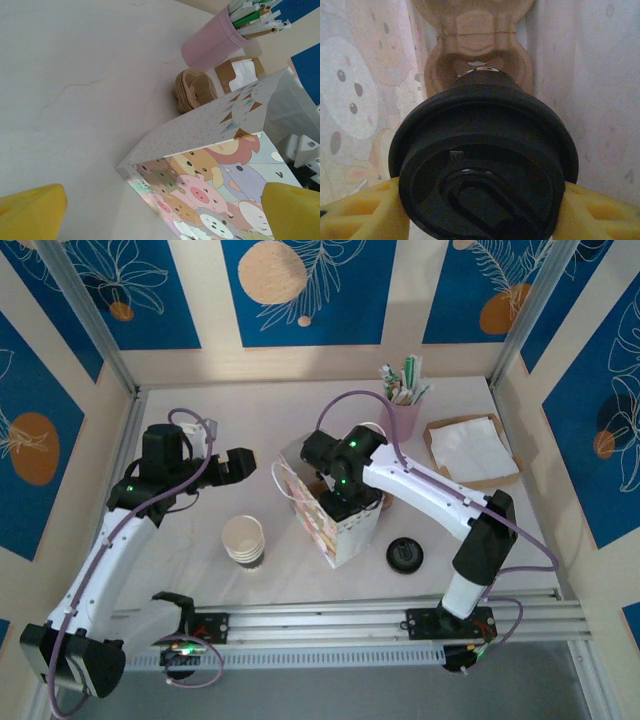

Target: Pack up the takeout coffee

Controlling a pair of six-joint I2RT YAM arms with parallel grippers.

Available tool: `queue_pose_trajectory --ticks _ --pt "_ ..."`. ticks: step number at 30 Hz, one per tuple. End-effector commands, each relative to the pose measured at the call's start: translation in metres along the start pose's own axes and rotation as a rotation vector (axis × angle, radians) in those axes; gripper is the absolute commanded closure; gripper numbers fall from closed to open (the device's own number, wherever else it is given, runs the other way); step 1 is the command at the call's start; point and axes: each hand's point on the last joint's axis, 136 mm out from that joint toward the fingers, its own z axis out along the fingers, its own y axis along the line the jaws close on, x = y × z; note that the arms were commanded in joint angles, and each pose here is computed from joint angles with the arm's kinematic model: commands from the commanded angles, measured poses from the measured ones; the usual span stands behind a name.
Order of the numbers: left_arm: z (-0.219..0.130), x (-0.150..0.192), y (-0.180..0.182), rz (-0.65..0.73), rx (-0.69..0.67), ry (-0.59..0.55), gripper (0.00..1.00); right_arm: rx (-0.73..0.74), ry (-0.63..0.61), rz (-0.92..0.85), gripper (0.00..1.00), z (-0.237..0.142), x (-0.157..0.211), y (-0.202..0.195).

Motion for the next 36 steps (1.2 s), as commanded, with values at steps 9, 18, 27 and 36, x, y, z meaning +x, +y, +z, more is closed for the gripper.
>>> queue_pose_trajectory --ticks 9,18,27,36 --pt "-0.004 0.0 0.003 0.005 -0.008 -0.014 0.0 -0.025 0.024 0.015 0.39 -0.006 0.004 0.003" --pt "-0.005 -0.003 0.001 0.008 -0.004 -0.02 0.0 -0.025 0.035 0.019 0.39 -0.004 0.004 0.003" --pt "-0.006 -0.003 -0.002 0.012 0.008 -0.024 0.0 -0.044 0.012 0.004 0.39 -0.003 0.001 0.006" --pt "-0.035 -0.015 -0.033 0.106 0.112 -0.137 0.0 -0.058 0.016 0.004 0.39 0.002 0.0 0.007"
